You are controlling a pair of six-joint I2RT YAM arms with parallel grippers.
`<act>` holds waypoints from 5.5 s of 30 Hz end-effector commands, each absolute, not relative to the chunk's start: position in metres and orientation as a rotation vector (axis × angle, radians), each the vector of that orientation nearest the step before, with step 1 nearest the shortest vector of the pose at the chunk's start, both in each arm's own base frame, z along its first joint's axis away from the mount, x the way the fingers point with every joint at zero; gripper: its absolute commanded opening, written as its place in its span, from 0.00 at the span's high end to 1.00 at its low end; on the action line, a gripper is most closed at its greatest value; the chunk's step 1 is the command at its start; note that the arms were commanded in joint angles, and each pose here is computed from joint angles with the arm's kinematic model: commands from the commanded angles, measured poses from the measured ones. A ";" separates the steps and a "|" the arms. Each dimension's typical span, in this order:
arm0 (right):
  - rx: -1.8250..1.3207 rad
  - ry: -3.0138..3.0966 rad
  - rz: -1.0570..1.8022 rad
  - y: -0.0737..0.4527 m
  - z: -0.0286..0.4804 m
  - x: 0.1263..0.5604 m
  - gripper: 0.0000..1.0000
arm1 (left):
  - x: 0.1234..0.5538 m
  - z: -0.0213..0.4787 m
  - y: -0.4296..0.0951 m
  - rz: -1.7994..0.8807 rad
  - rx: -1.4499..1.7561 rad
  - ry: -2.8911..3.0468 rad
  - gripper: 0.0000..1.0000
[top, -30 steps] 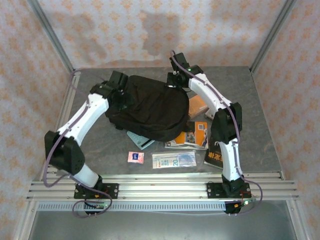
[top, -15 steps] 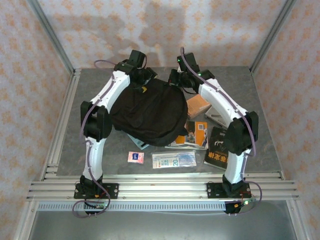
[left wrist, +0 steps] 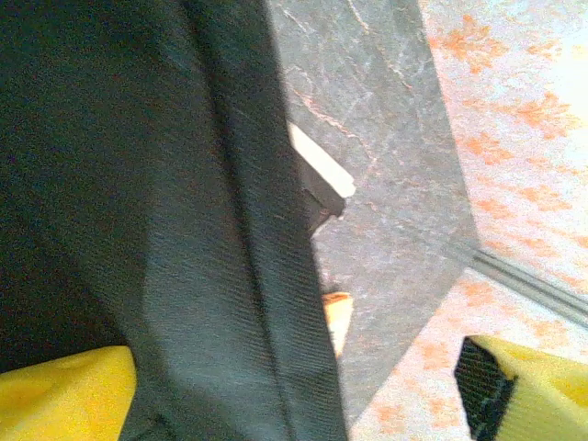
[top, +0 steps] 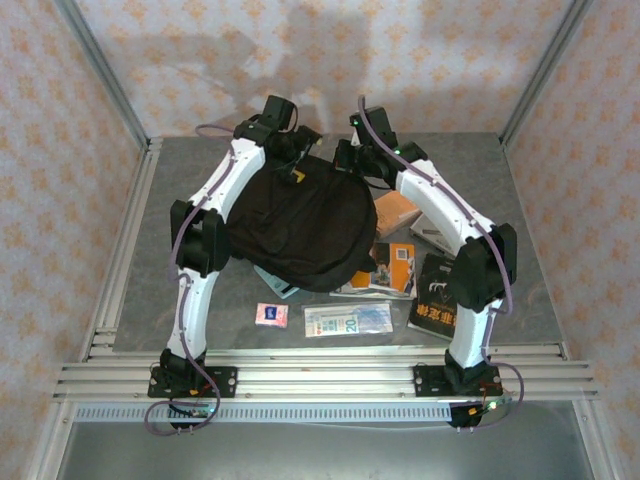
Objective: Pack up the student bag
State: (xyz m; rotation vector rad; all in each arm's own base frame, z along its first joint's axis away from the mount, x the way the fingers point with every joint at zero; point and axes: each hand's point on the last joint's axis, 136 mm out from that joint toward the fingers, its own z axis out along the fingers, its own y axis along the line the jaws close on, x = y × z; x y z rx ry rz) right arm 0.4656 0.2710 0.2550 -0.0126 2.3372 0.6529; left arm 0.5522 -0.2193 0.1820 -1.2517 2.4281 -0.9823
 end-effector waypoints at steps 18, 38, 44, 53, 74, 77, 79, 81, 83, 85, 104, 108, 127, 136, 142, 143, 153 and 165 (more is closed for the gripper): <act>-0.030 2.309 0.446 0.255 0.250 0.457 1.00 | 0.549 0.136 -0.239 -0.906 -1.227 2.555 0.58; -0.299 2.640 0.770 0.298 0.118 0.517 0.28 | 0.390 0.249 -0.145 -0.578 -0.855 2.567 0.43; -0.328 2.628 0.866 0.311 0.101 0.529 0.83 | 0.349 0.253 -0.124 -0.499 -0.823 2.617 0.43; -0.239 2.336 1.049 0.317 0.253 0.534 1.00 | 0.341 0.272 -0.114 -0.517 -0.844 2.564 0.45; 1.507 1.517 0.767 0.095 0.395 0.432 1.00 | 0.318 0.322 -0.108 -0.576 -0.793 2.445 0.44; 1.616 1.560 0.713 0.093 0.361 0.420 1.00 | 0.317 0.317 -0.111 -0.578 -0.783 2.460 0.43; 1.634 1.609 0.719 0.100 0.342 0.414 0.91 | 0.316 0.313 -0.114 -0.586 -0.775 2.475 0.42; 1.638 1.637 0.714 0.105 0.328 0.403 0.72 | 0.314 0.310 -0.116 -0.587 -0.769 2.486 0.40; 1.617 1.692 0.711 0.109 0.315 0.388 0.58 | 0.313 0.308 -0.117 -0.582 -0.760 2.494 0.39; 1.587 1.745 0.697 0.107 0.307 0.369 0.54 | 0.311 0.307 -0.118 -0.583 -0.747 2.499 0.38; 1.452 1.976 0.525 0.061 0.271 0.255 1.00 | 0.297 0.252 -0.137 -0.675 -0.863 2.592 0.32; 1.482 1.820 0.712 0.077 0.318 0.289 1.00 | 0.304 0.267 -0.134 -0.670 -0.852 2.541 0.32; 1.470 2.003 0.856 0.181 0.283 0.328 0.56 | 0.309 0.295 -0.112 -0.600 -0.832 2.461 0.32; 0.832 2.640 0.393 0.139 0.222 0.228 0.20 | 0.308 0.281 -0.122 -0.621 -0.790 2.513 0.30; 0.585 2.767 0.270 0.134 0.196 0.215 0.27 | 0.304 0.274 -0.168 -0.597 -0.550 2.655 0.30; 0.569 2.737 0.247 0.129 0.199 0.217 0.32 | 0.302 0.273 -0.177 -0.590 -0.490 2.681 0.30; 0.829 2.556 0.226 0.081 0.195 0.224 0.55 | 0.273 0.243 -0.289 -0.558 0.121 2.903 0.32; 1.252 2.237 0.128 0.030 0.175 0.217 0.71 | 0.266 0.211 -0.326 -0.515 -0.190 3.058 0.35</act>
